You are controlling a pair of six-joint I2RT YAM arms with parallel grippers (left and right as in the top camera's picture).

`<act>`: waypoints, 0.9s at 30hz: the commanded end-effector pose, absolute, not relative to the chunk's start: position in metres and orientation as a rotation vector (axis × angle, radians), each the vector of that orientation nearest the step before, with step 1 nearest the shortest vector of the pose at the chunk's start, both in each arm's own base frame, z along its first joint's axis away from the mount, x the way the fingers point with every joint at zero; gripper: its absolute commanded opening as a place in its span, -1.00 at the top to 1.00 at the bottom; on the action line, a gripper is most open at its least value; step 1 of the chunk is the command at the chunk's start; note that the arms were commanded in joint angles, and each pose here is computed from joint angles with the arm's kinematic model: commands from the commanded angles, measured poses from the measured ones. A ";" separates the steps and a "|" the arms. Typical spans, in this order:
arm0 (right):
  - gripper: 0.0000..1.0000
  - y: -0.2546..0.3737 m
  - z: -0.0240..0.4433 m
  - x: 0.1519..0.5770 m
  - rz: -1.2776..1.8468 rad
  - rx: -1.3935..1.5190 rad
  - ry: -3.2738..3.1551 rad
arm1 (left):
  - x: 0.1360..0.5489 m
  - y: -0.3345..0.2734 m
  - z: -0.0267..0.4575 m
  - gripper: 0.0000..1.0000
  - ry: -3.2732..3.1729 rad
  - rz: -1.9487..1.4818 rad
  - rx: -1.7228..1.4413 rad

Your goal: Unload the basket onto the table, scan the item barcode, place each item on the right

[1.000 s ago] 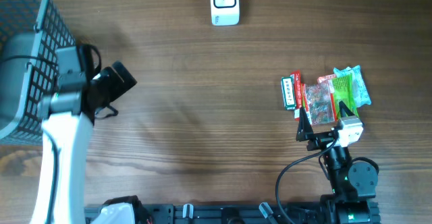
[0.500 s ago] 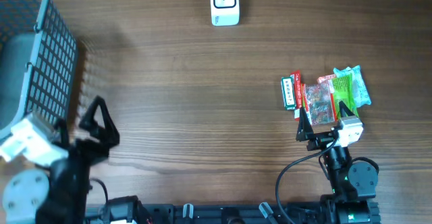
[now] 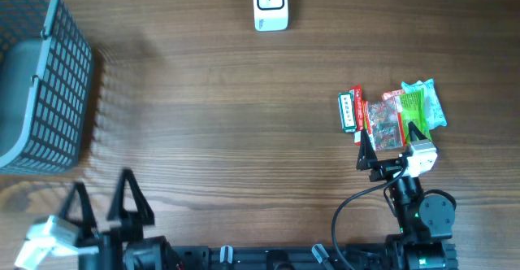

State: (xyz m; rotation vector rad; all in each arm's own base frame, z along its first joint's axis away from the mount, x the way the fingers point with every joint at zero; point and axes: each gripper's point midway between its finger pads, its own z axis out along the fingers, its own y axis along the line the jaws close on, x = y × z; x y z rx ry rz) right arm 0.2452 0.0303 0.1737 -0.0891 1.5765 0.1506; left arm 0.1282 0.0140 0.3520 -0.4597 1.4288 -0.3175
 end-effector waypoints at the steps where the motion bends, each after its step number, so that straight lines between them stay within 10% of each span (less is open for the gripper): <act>1: -1.00 0.031 0.177 0.245 0.145 -0.104 1.562 | 0.154 0.007 0.381 -1.00 1.228 -0.361 -0.329; 6: -1.00 0.031 0.177 0.245 0.145 -0.104 1.562 | 0.170 0.001 0.390 -1.00 0.930 -0.396 -0.179; 22: -0.98 0.031 0.177 0.245 0.145 -0.104 1.562 | 0.246 0.011 0.160 -1.00 1.604 -0.325 -0.355; 27: -0.99 0.031 0.177 0.245 0.145 -0.104 1.562 | 0.246 -0.001 0.159 -1.00 1.636 -0.151 -0.081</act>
